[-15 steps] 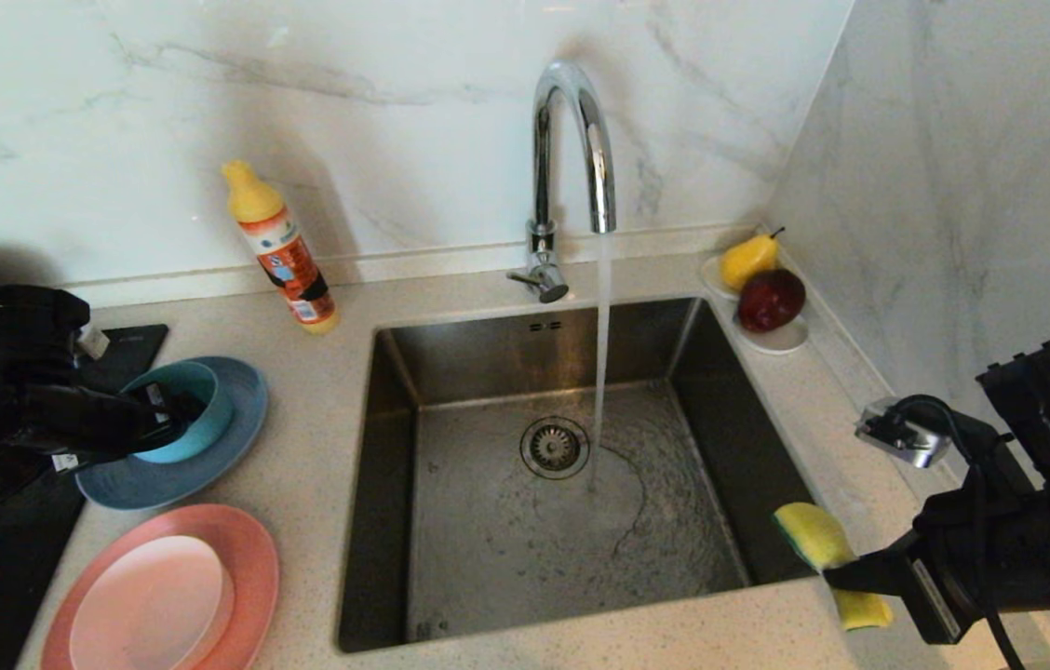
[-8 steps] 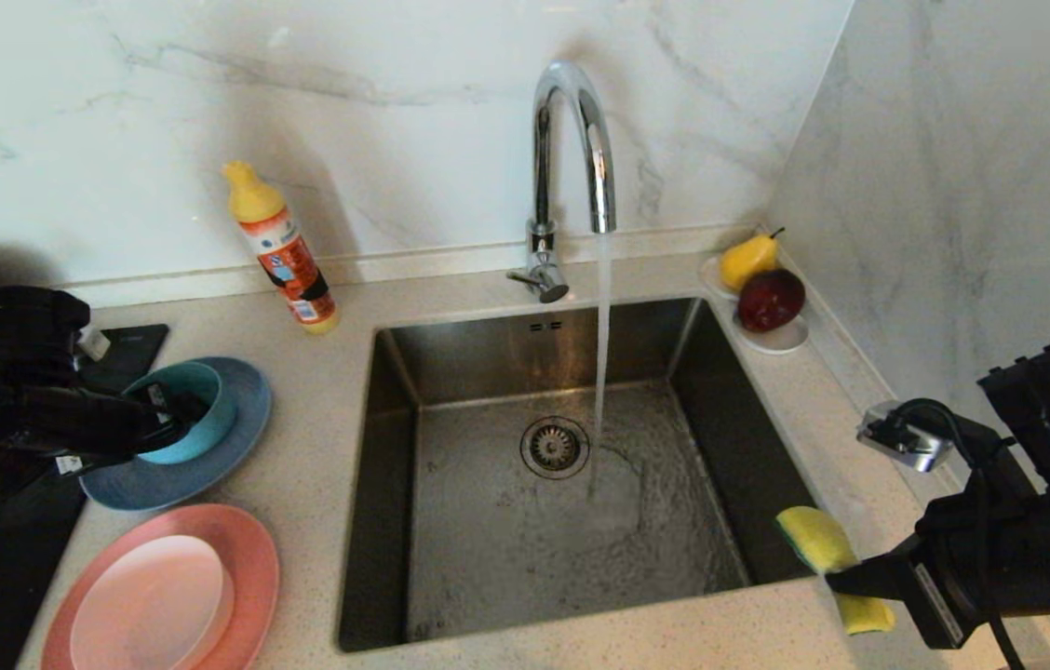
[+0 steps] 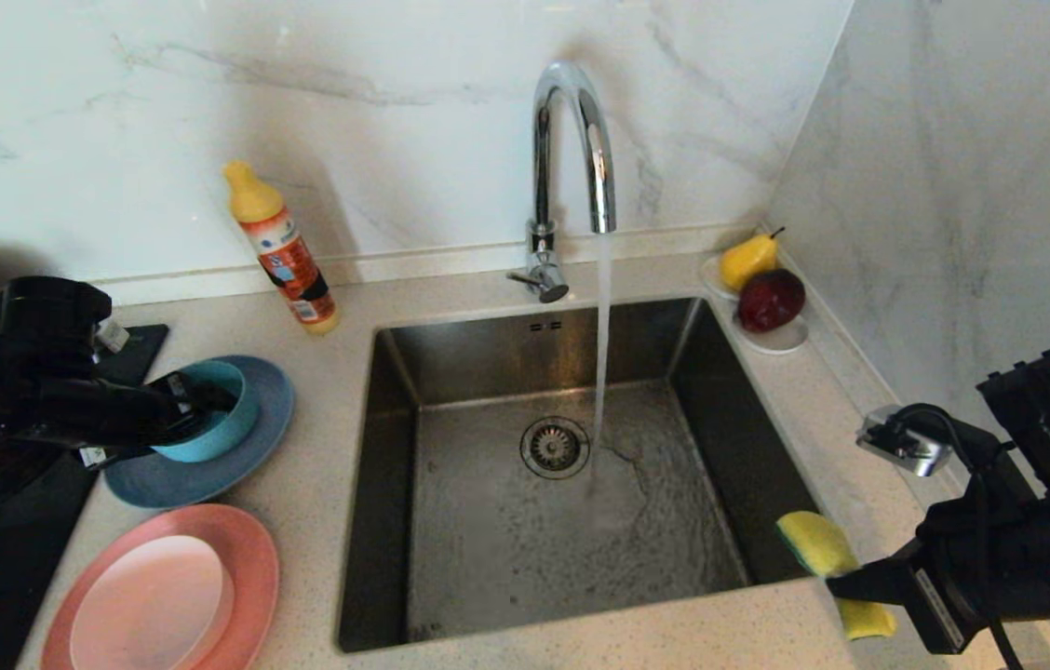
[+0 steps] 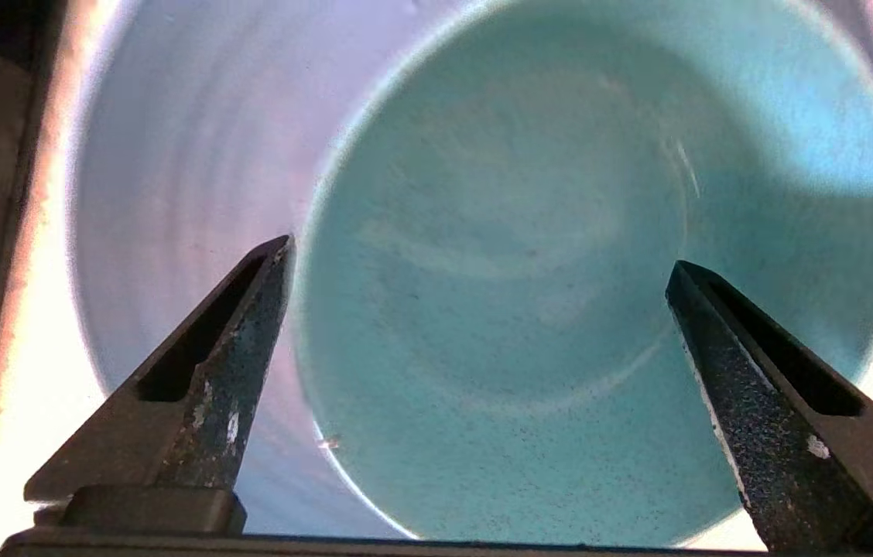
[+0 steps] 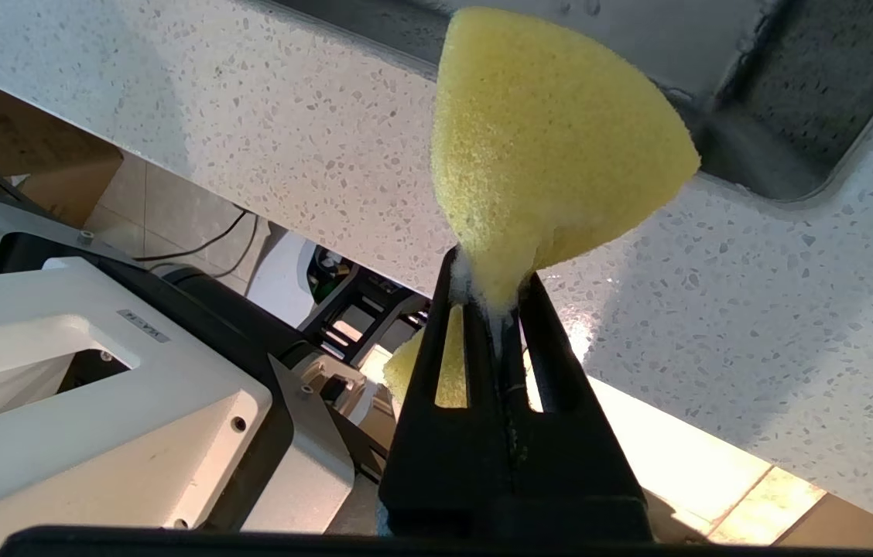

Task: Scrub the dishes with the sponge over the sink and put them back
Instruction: Pick up a bowl and the sponge

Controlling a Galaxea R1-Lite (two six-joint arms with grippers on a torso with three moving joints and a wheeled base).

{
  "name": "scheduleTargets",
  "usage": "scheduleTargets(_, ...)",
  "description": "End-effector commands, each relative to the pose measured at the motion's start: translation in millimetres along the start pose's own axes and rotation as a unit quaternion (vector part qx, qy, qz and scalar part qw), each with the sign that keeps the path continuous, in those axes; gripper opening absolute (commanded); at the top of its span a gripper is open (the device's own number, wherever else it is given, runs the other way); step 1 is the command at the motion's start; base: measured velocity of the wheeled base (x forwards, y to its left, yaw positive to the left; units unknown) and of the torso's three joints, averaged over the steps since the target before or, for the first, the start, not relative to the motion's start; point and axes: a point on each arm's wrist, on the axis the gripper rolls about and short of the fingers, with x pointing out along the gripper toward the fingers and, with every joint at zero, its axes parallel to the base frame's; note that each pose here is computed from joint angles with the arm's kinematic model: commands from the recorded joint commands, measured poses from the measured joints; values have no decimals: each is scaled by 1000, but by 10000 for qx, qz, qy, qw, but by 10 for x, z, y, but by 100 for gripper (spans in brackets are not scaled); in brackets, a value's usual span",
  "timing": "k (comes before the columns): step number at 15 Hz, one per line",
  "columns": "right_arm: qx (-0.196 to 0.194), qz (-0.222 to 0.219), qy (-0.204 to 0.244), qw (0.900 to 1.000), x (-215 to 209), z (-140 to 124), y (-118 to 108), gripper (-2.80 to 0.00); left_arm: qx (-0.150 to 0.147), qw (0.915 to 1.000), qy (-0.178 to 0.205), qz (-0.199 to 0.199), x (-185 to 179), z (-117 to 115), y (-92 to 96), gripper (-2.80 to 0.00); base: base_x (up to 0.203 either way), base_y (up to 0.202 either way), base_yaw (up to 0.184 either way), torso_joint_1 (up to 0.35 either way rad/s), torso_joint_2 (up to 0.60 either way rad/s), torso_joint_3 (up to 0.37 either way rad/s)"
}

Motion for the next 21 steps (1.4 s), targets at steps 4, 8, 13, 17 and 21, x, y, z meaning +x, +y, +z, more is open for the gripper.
scheduleTargets(4,2,5,42,10000,22,2,-6,-280,4,10000,-91,-41,-42,32,-19,0,0,0,0,0,0,0)
scheduleTargets(8,-14,10,28,10000,21,8,-3,-280,-11,10000,-59,7,6,22,3,0,0,0,0,0,0,0)
scheduleTargets(13,1,10,27,10000,24,14,-3,-280,-39,10000,-32,63,46,20,34,0,0,0,0,0,0,0)
scheduleTargets(17,-8,8,-11,10000,-1,6,2,-280,-79,9999,-72,111,34,52,77,-280,0,0,0,0,0,0)
scheduleTargets(21,4,10,8,10000,21,26,-2,-280,-107,9998,-107,134,23,79,100,-280,0,0,0,0,0,0)
